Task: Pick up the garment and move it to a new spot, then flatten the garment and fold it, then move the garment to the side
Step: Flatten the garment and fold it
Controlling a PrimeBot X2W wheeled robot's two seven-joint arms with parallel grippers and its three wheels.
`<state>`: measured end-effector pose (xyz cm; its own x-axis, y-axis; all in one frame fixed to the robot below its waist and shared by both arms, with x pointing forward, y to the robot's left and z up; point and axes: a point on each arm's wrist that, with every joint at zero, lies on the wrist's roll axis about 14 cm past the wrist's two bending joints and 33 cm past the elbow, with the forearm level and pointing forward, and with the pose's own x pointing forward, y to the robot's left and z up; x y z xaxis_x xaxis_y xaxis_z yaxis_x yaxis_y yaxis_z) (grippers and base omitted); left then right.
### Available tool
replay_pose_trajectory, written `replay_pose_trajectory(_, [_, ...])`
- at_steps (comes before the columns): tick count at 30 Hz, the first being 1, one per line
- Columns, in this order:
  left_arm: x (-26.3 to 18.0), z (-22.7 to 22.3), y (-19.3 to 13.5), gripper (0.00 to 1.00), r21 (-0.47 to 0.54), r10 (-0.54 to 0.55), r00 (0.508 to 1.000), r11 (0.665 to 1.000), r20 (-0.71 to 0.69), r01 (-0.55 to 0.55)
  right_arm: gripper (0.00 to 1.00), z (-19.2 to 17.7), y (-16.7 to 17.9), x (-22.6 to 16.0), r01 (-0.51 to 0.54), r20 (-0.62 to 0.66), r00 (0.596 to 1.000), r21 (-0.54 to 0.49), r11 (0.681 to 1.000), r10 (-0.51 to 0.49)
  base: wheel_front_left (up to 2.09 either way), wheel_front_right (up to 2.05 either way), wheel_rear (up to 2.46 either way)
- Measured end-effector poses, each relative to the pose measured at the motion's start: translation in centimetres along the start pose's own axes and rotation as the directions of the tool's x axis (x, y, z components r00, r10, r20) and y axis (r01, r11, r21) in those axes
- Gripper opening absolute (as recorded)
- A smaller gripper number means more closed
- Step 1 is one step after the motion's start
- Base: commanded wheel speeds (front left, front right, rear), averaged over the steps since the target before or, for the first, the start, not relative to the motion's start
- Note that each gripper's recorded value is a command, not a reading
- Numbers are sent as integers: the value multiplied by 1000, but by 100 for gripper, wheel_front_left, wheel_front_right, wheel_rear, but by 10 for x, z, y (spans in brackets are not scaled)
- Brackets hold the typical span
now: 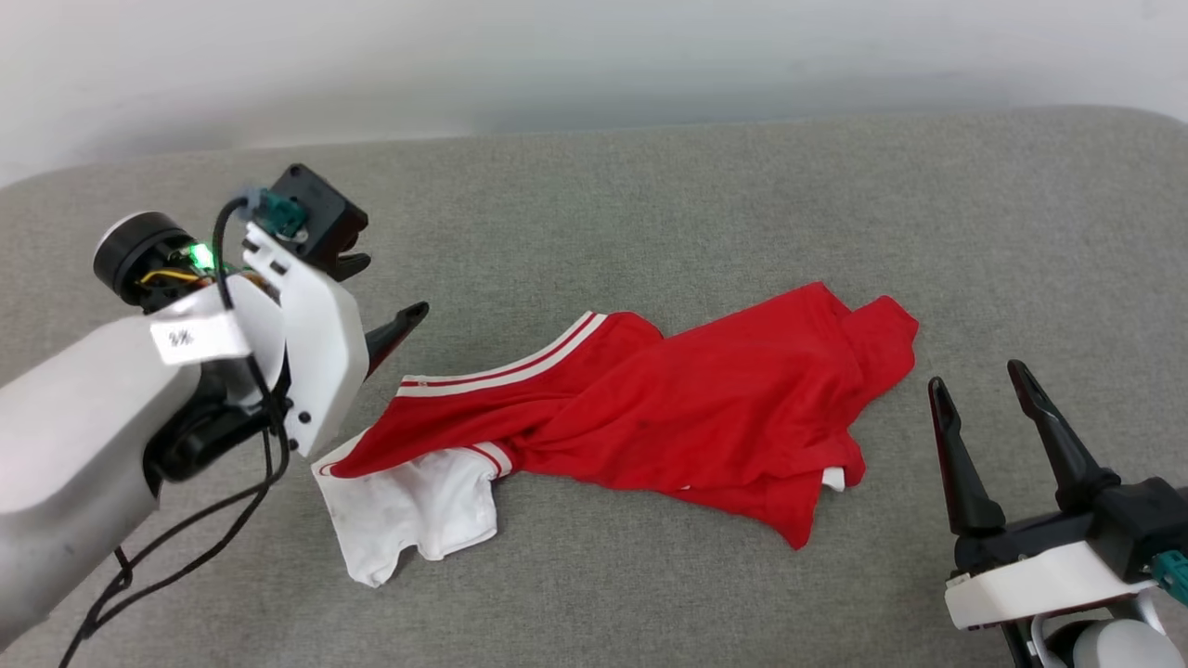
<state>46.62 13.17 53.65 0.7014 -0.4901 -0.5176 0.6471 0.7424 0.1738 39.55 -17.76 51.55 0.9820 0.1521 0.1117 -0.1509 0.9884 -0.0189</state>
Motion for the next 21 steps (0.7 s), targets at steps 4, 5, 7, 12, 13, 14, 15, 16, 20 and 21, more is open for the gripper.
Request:
replay_pose_trajectory(4, [19,-19,-4,100,-29,-57,988,998,-141,53,100,-4,-5,3,13,-9,1000,-5,1000,-14,0,0,0])
replay_pose_trajectory(5, [24,-26,-5,100,-26,-68,981,998,-181,65,100,-5,-6,4,16,-13,1000,-7,1000,-16,0,0,0])
replay_pose_trajectory(7, [32,-43,-6,100,-35,-91,958,996,-272,85,100,-8,-8,6,21,-19,1000,-8,1000,-21,0,0,0])
replay_pose_trajectory(12, [50,-82,-14,100,-64,-154,883,988,-444,140,100,-17,-13,13,33,-38,999,-13,999,-34,0,0,0])
replay_pose_trajectory(13, [55,-86,-14,100,-69,-161,875,987,-457,146,100,-19,-14,15,36,-41,998,-12,999,-37,0,0,0])
replay_pose_trajectory(14, [60,-91,-17,100,-75,-173,865,985,-472,157,100,-21,-15,16,39,-45,998,-12,999,-39,0,0,0])
replay_pose_trajectory(15, [64,-98,-20,100,-82,-185,852,983,-491,166,100,-24,-16,18,41,-50,998,-13,999,-41,0,0,0])
replay_pose_trajectory(16, [68,-105,-23,100,-89,-198,836,980,-512,177,100,-26,-17,19,43,-56,997,-14,999,-44,0,0,0])
replay_pose_trajectory(20, [77,-133,-33,100,-112,-236,761,971,-605,212,100,-34,-18,24,46,-73,996,-20,999,-48,0,0,0])
replay_pose_trajectory(21, [79,-137,-34,100,-112,-239,748,970,-619,217,100,-35,-20,25,50,-75,996,-23,998,-51,0,0,0])
